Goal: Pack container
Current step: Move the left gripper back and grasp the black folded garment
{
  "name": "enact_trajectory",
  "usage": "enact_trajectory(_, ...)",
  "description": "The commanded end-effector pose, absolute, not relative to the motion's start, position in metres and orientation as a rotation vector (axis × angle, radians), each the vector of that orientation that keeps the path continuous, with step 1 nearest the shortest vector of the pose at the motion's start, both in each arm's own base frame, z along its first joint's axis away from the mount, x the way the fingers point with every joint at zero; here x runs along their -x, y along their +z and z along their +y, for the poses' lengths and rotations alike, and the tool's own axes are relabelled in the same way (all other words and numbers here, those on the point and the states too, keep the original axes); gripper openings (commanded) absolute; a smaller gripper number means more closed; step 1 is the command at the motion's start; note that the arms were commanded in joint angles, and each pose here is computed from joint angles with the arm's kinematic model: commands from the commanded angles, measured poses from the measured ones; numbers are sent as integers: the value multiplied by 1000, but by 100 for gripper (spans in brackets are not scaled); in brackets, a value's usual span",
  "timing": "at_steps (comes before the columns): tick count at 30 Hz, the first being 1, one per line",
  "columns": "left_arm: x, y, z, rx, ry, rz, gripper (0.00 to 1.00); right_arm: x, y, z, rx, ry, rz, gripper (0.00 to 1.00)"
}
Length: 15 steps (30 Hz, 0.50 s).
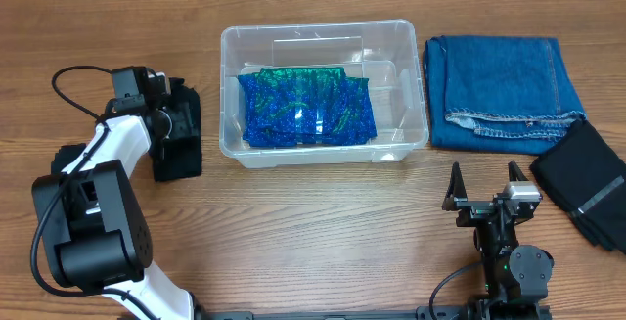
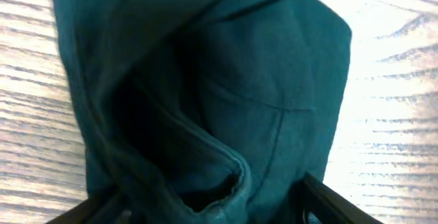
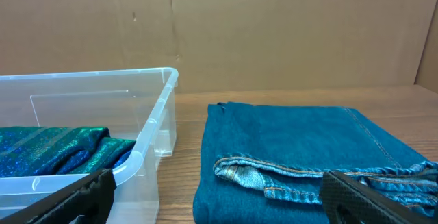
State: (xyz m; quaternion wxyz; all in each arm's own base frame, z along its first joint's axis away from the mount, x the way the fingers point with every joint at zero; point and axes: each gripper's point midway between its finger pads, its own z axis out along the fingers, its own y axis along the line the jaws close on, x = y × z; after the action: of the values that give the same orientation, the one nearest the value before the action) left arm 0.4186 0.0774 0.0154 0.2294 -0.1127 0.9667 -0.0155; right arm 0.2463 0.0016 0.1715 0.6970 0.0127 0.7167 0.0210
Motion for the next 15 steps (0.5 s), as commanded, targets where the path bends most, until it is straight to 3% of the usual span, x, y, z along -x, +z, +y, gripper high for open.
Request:
enact_trajectory(1,-421,13,74,284,-79,2652,32,-247,170,-1,-35,35,1594,100)
enact_trajectory(4,-423,14,74,314,-88,2645,5,-247,170,-1,-34,35,1594,100)
enact_trajectory(10,-442,70,67,363,-184,2572,4,-247,170,-1,-34,35,1594,100)
enact_trajectory(15,-459,203,70,329,-170,2407,4,-247,170,-1,-34,35,1594,100)
